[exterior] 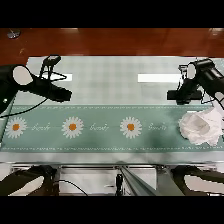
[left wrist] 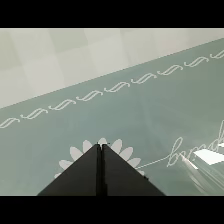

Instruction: Fold the shirts.

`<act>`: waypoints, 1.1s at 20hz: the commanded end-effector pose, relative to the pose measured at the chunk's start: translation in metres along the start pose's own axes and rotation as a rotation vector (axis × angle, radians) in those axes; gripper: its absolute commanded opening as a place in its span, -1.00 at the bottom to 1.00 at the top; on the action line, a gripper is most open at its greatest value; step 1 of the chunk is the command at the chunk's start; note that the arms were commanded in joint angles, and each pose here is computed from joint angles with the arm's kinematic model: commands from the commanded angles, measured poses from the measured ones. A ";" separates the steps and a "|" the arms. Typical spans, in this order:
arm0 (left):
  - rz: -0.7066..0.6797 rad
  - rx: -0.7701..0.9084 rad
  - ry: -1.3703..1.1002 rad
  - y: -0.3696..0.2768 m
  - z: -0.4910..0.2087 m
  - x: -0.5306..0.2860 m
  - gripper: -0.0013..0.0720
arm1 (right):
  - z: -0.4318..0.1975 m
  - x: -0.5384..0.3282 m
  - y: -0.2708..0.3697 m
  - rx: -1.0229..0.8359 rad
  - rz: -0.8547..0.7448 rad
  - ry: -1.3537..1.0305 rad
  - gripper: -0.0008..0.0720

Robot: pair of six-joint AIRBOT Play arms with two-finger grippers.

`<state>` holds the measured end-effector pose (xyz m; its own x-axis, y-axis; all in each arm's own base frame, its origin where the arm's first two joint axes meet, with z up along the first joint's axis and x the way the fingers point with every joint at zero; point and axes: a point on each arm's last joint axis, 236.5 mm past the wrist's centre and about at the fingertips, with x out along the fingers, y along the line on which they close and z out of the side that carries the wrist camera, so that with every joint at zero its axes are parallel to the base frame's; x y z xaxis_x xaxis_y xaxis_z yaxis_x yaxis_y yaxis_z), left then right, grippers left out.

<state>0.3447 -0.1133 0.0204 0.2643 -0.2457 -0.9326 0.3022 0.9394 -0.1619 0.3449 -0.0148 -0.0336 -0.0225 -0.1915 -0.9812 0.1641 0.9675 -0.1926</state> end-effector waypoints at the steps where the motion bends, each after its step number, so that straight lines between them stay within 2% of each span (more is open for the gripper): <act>1: 0.000 0.001 0.001 0.000 0.000 0.000 -0.91 | 0.000 0.000 0.000 0.001 0.000 -0.001 -0.89; 9: 0.000 0.003 0.001 0.000 0.000 0.000 -0.91 | 0.000 0.000 0.000 0.001 0.000 -0.001 -0.89; 12: 0.034 0.189 -0.112 0.006 0.027 -0.001 -0.91 | 0.000 0.000 0.000 0.001 0.000 -0.001 -0.89; 18: 0.057 0.183 -0.245 0.008 0.058 -0.007 -0.91 | 0.003 0.000 0.001 0.001 0.004 -0.014 -0.89; 22: 0.081 0.168 -0.418 0.010 0.097 -0.020 -0.91 | 0.021 -0.001 -0.003 -0.008 -0.012 -0.091 -0.89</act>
<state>0.4085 -0.1192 0.0512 0.5333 -0.2705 -0.8015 0.4201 0.9071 -0.0266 0.3536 -0.0148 -0.0336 0.0143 -0.1913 -0.9814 0.1633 0.9688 -0.1865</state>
